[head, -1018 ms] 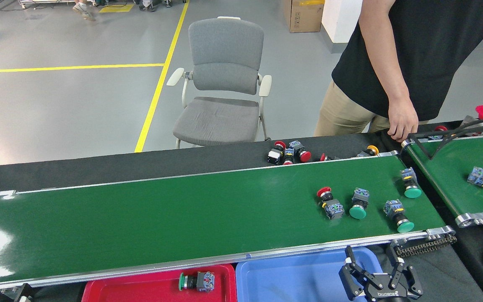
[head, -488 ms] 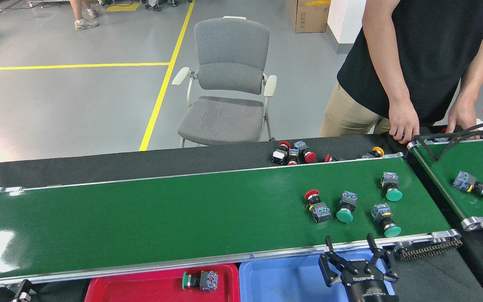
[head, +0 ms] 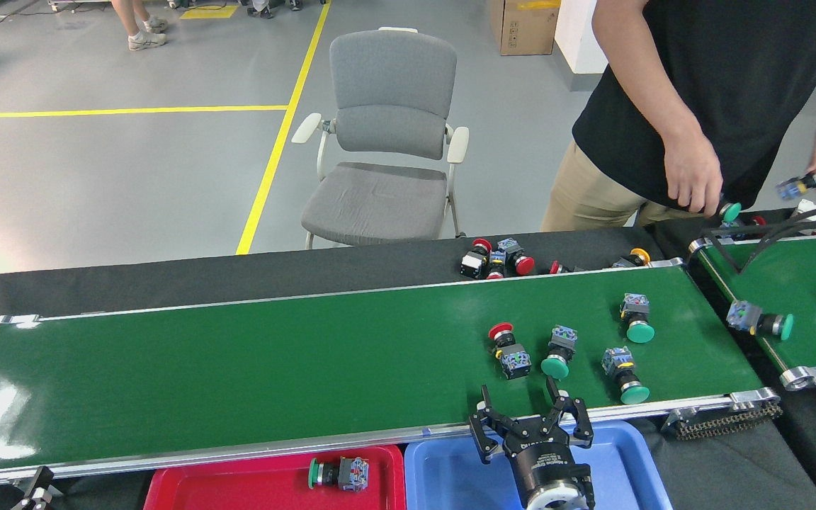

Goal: Pick switch part from conveyor to tray

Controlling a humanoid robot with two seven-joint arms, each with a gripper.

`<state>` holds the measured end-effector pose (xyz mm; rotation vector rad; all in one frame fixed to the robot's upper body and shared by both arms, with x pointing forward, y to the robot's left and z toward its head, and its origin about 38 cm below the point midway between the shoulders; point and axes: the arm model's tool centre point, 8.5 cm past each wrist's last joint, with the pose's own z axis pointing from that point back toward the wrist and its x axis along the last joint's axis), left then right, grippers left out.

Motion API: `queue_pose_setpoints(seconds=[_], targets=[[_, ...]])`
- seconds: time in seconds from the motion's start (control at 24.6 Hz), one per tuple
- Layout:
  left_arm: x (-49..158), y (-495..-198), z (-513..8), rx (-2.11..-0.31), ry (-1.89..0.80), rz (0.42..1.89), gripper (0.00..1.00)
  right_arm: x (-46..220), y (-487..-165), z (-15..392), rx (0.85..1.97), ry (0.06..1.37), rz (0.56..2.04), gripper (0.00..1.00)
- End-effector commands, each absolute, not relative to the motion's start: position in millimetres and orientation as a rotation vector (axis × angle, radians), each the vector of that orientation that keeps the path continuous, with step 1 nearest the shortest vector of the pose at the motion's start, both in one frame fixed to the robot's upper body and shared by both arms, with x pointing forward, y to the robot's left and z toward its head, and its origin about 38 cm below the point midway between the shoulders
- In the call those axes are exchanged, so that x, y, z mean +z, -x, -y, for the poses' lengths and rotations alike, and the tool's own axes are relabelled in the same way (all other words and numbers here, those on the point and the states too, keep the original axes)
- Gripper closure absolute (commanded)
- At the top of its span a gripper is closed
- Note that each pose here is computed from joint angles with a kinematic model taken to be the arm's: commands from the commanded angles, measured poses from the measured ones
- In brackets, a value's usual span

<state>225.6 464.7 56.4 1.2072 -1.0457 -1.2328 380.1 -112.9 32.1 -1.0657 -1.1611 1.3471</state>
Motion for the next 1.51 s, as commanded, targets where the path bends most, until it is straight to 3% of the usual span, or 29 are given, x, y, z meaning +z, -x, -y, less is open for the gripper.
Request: queue_pose_setpoints(seconds=[0.0, 0.12, 0.24, 0.28, 0.41, 0.53, 0.61, 0.69, 0.81, 0.94, 0.98, 1.02, 1.06, 1.1, 1.18, 1.3, 1.38, 1.47], targets=[[61.8, -228.5, -467.7, -1.235, -1.227, 1.047, 0.0, 40.5, -392.1, 105.3, 1.334, 1.073, 1.177, 0.0], [61.2, -228.6, -468.7, -1.236, -1.226, 1.045, 0.0, 43.0, -405.3, 92.3, 1.337, 1.056, 1.183, 0.0], [62.2, -233.6, -469.7, -1.229, -1.231, 1.05, 0.0, 43.1, -409.2, 83.9, 1.366, 1.053, 1.191, 0.13], [62.1, -233.6, -469.7, -1.231, -1.232, 1.049, 0.0, 42.4, -409.7, 79.5, 1.384, 1.051, 1.195, 0.26], [62.2, -234.0, -469.3, -1.229, -1.232, 1.05, 0.0, 39.1, -409.8, 73.2, 1.424, 1.046, 1.198, 0.8], [62.1, -233.3, -470.0, -1.233, -1.231, 1.047, 0.0, 39.8, -408.6, 69.3, 1.436, 1.039, 1.207, 0.97], [60.8, -231.2, -469.6, -1.233, -1.226, 1.045, 0.0, 42.7, -406.1, 65.1, 1.445, 1.037, 1.229, 0.98], [60.8, -230.8, -469.7, -1.236, -1.225, 1.045, 0.0, 50.0, -399.6, 53.3, 1.48, 1.037, 1.285, 0.98], [60.8, -230.3, -469.8, -1.233, -1.226, 1.044, 0.0, 61.0, -378.8, 39.7, 1.627, 1.012, 1.44, 0.98], [60.8, -230.3, -469.8, -1.233, -1.226, 1.044, 0.0, 73.9, -338.4, 18.2, 1.798, 0.855, 1.713, 0.98], [61.2, -229.9, -470.0, -1.233, -1.227, 1.043, 0.0, 77.5, -320.9, 10.2, 1.855, 0.776, 1.822, 0.93], [62.8, -230.5, -468.8, -1.232, -1.23, 1.05, 0.0, 78.7, -305.9, 6.2, 1.911, 0.695, 1.913, 0.7], [63.9, -231.4, -468.8, -1.233, -1.232, 1.053, 0.0, 76.9, -294.9, 2.6, 1.962, 0.616, 1.969, 0.2], [63.6, -231.1, -468.4, -1.238, -1.229, 1.054, 0.0, 75.0, -287.6, -0.8, 1.999, 0.551, 2.007, 0.01], [63.0, -230.7, -468.4, -1.249, -1.22, 1.059, 0.0, 73.6, -281.8, -4.1, 2.037, 0.493, 2.036, 0.01], [58.4, -224.0, -459.1, -1.297, -1.154, 1.113, 0.0, 77.1, -286.0, -2.1, 1.991, 0.523, 2.022, 0.01], [57.2, -220.8, -458.6, -1.306, -1.142, 1.115, 0.0, 81.1, -300.2, 18.3, 1.86, 0.645, 1.943, 0.01], [57.8, -219.5, -459.7, -1.302, -1.147, 1.106, 0.0, 75.8, -307.2, 62.1, 1.63, 0.807, 1.762, 0.03]])
